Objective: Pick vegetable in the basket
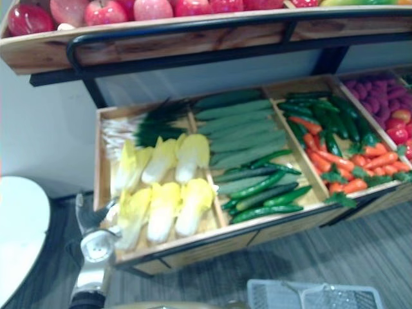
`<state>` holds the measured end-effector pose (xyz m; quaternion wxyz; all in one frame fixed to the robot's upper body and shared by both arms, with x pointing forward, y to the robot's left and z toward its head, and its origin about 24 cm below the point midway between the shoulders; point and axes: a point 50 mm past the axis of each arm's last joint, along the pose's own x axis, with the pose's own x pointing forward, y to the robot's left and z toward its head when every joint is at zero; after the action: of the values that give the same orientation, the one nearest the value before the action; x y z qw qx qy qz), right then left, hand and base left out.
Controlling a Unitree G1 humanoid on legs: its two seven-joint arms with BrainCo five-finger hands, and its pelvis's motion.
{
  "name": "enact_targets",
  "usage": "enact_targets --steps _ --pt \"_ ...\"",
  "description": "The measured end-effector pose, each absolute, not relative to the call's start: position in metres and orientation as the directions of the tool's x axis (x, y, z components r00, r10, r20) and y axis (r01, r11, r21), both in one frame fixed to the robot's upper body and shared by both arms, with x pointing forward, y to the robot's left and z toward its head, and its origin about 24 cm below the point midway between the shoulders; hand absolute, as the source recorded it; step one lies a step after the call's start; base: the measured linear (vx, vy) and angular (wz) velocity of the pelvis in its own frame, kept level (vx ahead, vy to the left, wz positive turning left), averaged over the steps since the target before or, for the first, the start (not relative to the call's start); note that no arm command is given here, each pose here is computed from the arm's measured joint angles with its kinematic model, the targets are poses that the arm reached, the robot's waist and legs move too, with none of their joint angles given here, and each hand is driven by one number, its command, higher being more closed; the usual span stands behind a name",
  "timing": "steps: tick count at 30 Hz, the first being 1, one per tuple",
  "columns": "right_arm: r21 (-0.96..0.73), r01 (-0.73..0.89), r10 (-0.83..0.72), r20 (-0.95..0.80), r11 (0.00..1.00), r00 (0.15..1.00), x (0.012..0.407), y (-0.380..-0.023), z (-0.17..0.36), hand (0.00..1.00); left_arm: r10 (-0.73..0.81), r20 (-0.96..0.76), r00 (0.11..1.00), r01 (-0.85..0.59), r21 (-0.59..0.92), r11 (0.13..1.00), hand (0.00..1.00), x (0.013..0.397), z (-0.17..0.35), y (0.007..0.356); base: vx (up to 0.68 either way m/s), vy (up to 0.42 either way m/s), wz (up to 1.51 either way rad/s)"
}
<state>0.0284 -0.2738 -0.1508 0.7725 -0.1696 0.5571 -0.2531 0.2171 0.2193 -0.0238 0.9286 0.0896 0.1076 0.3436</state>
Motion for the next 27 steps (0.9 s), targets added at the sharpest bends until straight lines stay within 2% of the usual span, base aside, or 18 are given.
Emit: enact_targets --steps 27 --pt "-0.542 0.191 -0.575 -0.770 0.818 0.278 0.036 -0.268 -0.151 1.00 0.556 -0.209 0.804 -0.503 0.260 0.824 0.00 0.219 -0.039 0.198 0.01 -0.006 -0.07"
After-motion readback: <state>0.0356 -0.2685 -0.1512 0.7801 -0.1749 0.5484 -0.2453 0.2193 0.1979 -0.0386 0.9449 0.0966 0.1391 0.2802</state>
